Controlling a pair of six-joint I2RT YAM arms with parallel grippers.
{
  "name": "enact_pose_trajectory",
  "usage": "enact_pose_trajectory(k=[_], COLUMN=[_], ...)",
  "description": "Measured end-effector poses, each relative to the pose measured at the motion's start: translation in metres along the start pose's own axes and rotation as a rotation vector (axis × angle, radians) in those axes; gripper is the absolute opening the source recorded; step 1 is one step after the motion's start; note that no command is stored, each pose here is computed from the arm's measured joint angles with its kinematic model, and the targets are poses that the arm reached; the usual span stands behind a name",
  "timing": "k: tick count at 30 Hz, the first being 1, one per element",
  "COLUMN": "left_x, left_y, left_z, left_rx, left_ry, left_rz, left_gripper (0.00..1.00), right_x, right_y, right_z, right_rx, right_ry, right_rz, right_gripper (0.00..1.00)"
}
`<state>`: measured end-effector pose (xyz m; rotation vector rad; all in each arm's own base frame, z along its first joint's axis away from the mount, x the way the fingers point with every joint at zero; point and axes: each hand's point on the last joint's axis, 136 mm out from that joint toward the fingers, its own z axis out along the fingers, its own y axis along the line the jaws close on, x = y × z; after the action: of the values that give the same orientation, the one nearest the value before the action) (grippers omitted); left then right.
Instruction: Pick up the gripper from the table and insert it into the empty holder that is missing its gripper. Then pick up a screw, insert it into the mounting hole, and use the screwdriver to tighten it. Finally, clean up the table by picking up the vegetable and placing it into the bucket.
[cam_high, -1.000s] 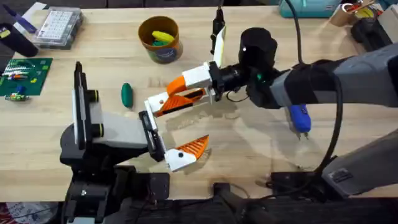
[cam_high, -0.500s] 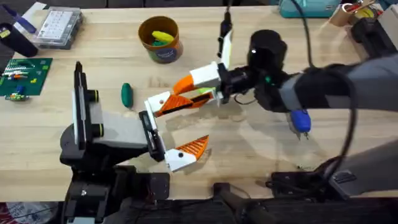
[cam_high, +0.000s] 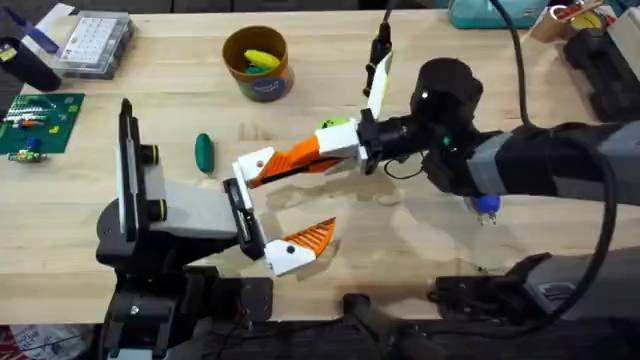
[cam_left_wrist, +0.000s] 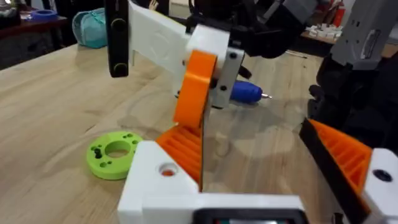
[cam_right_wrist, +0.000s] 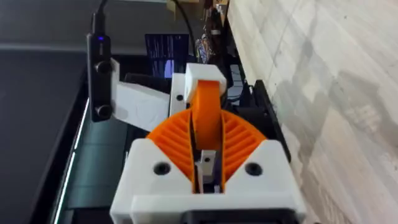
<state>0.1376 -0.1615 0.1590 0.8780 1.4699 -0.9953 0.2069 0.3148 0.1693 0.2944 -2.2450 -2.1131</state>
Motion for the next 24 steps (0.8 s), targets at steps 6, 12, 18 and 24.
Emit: enact_pose_trajectory(k=[6, 12, 18, 24], left_x=[0.0, 0.0001, 0.0001, 0.0], left_y=[0.0001, 0.0001, 0.0005, 0.0013], left_z=[0.0, 0.0, 0.0, 0.0], left_rx=[0.0, 0.0, -0.003, -0.007], left_ry=[0.0, 0.0, 0.0, 0.0], left_rz=[0.003, -0.01, -0.017, -0.021], left_gripper=[0.986, 0.986, 0.986, 0.988], right_x=[-0.0017, -0.0031, -0.0046, -0.0063], right_y=[-0.0037, -0.0073, -0.0084, -0.0087], right_z=[0.0001, -0.0002, 0.0018, 0.0028], right_rx=[0.012, 0.027, 0.034, 0.039], right_ry=[-0.016, -0.03, -0.044, -0.057], right_rz=[0.01, 0.025, 0.025, 0.021], right_gripper=[0.029, 0.009, 0.008, 0.008])
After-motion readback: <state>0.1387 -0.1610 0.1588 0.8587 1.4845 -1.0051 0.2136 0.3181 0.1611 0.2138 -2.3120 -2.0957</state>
